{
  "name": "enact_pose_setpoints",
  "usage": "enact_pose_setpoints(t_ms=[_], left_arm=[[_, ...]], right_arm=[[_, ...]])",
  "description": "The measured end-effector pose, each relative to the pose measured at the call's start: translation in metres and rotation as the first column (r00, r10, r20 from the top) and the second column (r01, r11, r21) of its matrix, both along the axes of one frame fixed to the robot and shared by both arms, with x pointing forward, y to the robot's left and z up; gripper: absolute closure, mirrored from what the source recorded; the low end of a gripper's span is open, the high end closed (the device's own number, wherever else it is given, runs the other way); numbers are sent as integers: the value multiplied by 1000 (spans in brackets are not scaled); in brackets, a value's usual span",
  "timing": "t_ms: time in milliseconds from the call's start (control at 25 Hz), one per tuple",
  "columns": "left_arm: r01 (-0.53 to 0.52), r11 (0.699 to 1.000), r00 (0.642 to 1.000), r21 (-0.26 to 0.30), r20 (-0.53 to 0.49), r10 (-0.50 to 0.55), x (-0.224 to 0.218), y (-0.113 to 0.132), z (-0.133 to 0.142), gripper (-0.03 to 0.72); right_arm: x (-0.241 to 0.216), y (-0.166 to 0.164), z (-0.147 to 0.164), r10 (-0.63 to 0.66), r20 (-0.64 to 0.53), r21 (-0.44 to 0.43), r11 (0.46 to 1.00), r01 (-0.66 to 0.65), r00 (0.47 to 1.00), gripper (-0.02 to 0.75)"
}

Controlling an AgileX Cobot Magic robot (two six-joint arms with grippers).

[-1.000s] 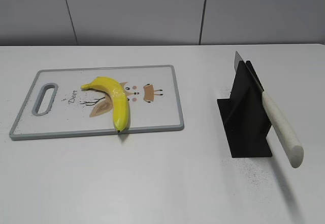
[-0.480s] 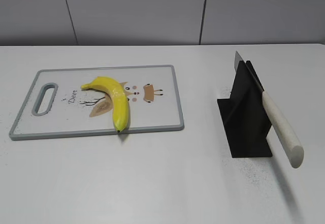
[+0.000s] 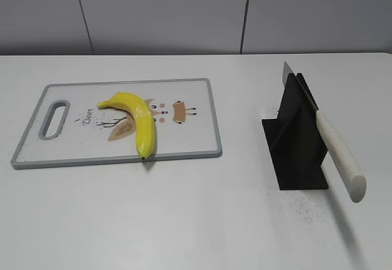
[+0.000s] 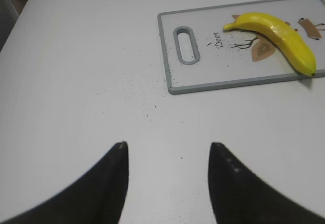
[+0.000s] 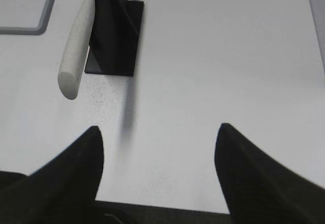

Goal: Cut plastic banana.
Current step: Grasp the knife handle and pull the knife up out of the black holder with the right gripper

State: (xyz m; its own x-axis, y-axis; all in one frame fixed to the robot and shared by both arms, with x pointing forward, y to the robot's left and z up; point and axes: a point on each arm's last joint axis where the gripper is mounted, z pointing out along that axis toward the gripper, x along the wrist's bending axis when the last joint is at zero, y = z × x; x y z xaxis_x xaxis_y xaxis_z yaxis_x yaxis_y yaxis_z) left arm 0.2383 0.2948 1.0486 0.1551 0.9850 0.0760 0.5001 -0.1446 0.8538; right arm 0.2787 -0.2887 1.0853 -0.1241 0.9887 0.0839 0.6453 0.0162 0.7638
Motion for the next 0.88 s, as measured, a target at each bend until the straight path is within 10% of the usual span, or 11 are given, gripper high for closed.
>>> enact_pose_setpoints(t_ms=[360,880], left_arm=[[0,1000,1000,0,0,0,0,0,0,198],[0,1000,1000,0,0,0,0,0,0,204]], right_arm=[[51,9,10,15,-317,-11,1000,-20,948,198],[103,51,28,147,-442,68,989,-131,885,199]])
